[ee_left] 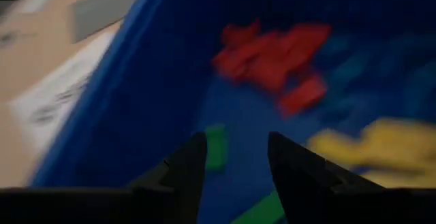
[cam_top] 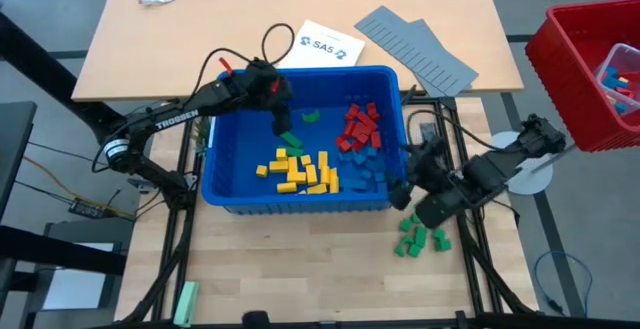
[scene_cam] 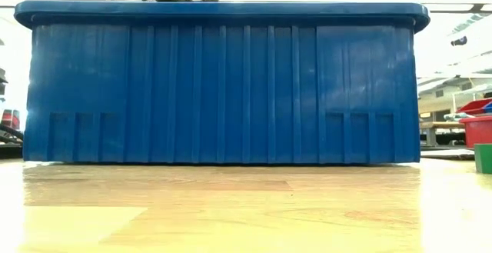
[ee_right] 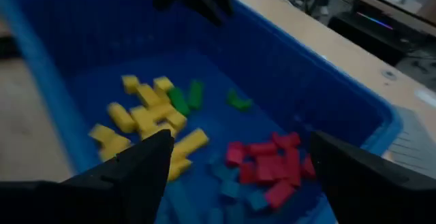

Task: Sort blocks
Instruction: Remove the green block from the blue bin

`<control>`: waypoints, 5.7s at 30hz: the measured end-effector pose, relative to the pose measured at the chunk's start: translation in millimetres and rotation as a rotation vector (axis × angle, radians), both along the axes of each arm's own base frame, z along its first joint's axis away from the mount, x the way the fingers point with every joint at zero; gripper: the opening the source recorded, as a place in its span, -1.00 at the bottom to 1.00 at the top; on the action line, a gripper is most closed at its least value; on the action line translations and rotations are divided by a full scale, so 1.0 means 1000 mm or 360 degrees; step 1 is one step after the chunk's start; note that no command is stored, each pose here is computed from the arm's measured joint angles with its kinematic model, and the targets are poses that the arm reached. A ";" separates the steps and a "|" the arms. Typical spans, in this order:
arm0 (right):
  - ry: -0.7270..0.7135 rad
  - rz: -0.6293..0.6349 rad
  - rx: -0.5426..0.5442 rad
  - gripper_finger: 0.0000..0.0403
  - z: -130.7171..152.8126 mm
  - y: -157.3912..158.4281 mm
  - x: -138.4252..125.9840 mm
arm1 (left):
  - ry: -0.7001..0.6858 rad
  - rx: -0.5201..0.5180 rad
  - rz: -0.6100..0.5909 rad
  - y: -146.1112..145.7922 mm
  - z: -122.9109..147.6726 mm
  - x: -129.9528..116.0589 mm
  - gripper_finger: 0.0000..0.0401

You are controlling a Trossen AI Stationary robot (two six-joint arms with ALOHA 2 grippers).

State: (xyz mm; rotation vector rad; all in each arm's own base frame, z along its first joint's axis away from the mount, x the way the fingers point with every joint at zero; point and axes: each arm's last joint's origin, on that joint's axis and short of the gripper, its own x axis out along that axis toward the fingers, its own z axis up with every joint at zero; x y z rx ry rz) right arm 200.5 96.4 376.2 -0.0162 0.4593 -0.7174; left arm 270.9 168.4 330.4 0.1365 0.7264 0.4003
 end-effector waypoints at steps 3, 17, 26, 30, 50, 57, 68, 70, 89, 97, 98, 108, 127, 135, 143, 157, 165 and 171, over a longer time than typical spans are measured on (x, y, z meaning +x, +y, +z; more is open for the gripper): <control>0.0148 -0.0014 -0.0022 0.63 -0.004 -0.012 0.010 | 0.0191 0.0067 0.0005 0.011 -0.012 -0.003 -0.16; 0.0352 0.0009 0.0065 0.62 -0.011 -0.030 0.023 | 0.0803 -0.0026 -0.0543 0.044 -0.114 0.026 -0.16; 0.0331 0.0022 0.0092 0.61 -0.010 -0.029 0.024 | 0.0981 -0.0107 -0.0731 0.047 -0.149 0.030 -0.16; 0.0333 0.0036 0.0117 0.61 -0.011 -0.028 0.025 | 0.0994 -0.0072 -0.0760 0.048 -0.153 0.032 -0.16; 0.0348 0.0045 0.0110 0.58 -0.012 -0.027 0.024 | 0.1108 -0.0061 -0.0785 0.053 -0.183 0.040 -0.17; 0.0410 0.0042 0.0087 0.58 -0.025 -0.027 0.025 | 0.1093 -0.0088 -0.0727 0.053 -0.184 0.041 -0.22; 0.0369 0.0077 0.0120 0.58 -0.023 -0.025 0.025 | 0.1057 -0.0153 -0.0550 0.052 -0.159 0.039 -0.68; 0.0358 0.0092 0.0120 0.58 -0.020 -0.025 0.024 | 0.0985 -0.0098 -0.0512 0.054 -0.136 0.040 -0.68; -0.0301 0.0319 0.0089 0.56 0.023 -0.027 0.069 | -0.0453 -0.0234 -0.0683 -0.026 0.086 0.005 -0.68; -0.0575 0.0481 -0.0165 0.53 0.044 -0.046 0.099 | -0.0658 -0.0324 -0.1042 -0.077 0.103 0.022 -0.67; -0.0617 0.0509 -0.0162 0.51 0.047 -0.049 0.099 | -0.0659 -0.0326 -0.1067 -0.082 0.103 0.024 -0.67; -0.0773 0.0808 -0.0100 0.20 0.049 -0.060 0.114 | -0.0750 -0.0218 -0.1118 -0.109 0.111 0.034 -0.66; -0.0753 0.0777 -0.0303 -0.79 0.053 -0.069 0.115 | -0.0804 -0.0166 -0.1130 -0.110 0.115 0.035 -0.64; -0.0749 0.0788 -0.0314 -0.79 0.053 -0.069 0.115 | -0.0796 -0.0168 -0.1106 -0.109 0.114 0.035 -0.60; -0.0718 0.0804 -0.0406 -0.79 0.055 -0.069 0.114 | -0.0827 -0.0336 -0.0986 -0.107 0.114 0.036 -0.35; -0.0783 0.0649 -0.0301 -0.79 0.084 -0.050 0.057 | -0.0891 -0.0162 -0.0894 -0.093 0.133 0.006 0.03; -0.0708 0.0682 -0.0188 -0.79 0.083 -0.027 0.033 | -0.0871 -0.0084 -0.0740 -0.087 0.138 -0.009 0.03; -0.0630 0.0913 0.0265 -0.79 0.069 0.005 0.012 | -0.0637 -0.0142 -0.0570 -0.082 0.125 -0.017 0.03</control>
